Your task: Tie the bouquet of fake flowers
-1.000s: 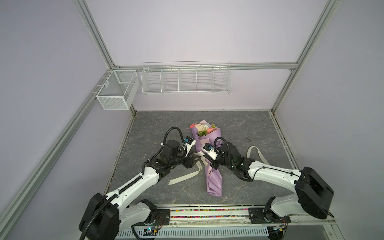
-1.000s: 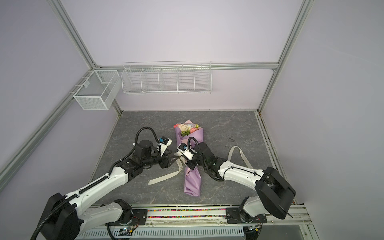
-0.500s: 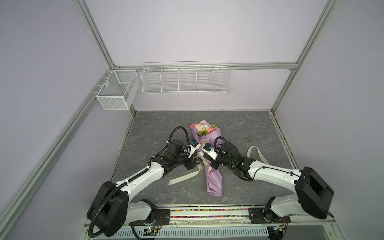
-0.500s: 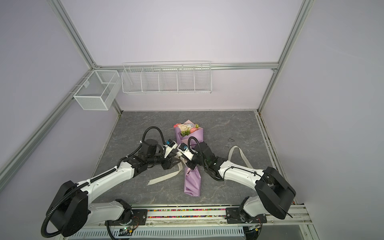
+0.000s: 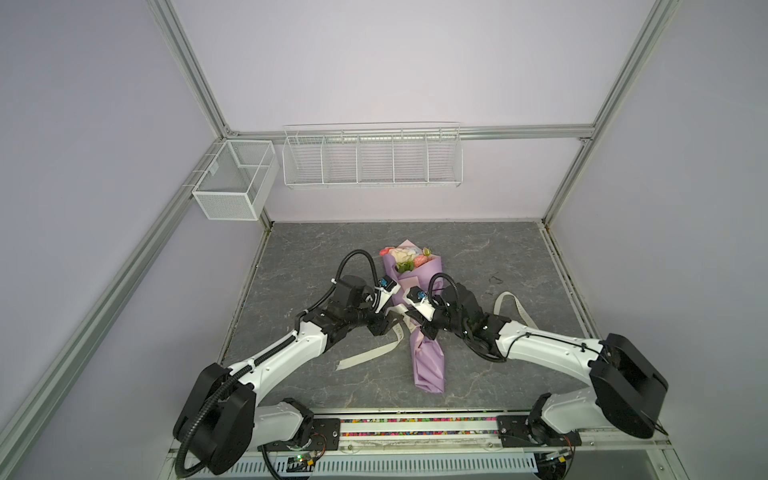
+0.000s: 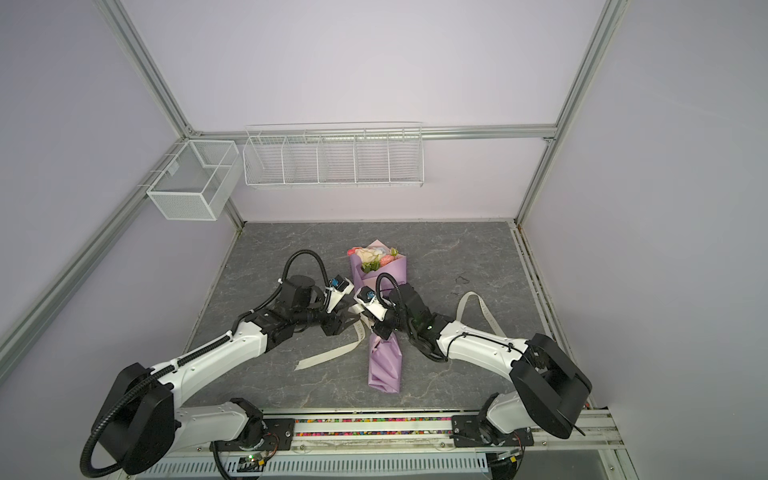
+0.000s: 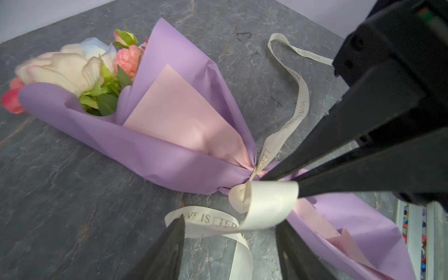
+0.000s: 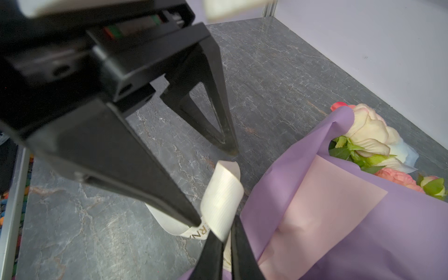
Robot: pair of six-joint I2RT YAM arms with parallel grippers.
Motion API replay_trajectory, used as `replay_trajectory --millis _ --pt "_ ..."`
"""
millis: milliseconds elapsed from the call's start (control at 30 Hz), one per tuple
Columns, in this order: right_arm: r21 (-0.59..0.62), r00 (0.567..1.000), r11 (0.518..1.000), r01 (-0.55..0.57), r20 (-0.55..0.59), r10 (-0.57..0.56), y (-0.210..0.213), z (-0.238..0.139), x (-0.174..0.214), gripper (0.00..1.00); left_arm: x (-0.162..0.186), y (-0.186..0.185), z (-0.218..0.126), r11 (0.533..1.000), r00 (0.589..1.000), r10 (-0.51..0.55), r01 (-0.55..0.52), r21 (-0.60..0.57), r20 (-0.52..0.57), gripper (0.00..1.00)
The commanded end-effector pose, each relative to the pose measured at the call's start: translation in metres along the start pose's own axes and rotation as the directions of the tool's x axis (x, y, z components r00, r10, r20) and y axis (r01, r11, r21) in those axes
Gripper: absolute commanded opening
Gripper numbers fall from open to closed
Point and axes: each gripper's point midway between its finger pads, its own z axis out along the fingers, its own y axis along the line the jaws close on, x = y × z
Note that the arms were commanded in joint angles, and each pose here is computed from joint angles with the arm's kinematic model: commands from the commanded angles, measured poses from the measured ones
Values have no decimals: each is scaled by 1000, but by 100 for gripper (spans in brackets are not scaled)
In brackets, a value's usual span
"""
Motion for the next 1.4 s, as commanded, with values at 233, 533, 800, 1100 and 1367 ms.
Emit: replay_trajectory --millis 233,533,800,1100,1367 --pt "-19 1000 1000 24 -3 -24 2 1 2 13 -12 -9 3 993 999 40 -37 109 -21 42" --pt "-7 1000 1000 20 -14 -20 0 0 5 13 -4 -10 2 992 997 45 -37 122 -61 27" --pt "12 1000 1000 -5 -24 5 -3 0 7 14 -4 -14 -4 992 997 -13 23 124 -77 6" --pt "308 895 851 -426 2 447 -54 -50 34 51 -10 -20 -8 971 979 -195 201 130 -58 0" --pt "718 352 287 -635 -63 934 -120 -142 183 54 -3 -29 -13 963 972 -234 236 127 -35 0"
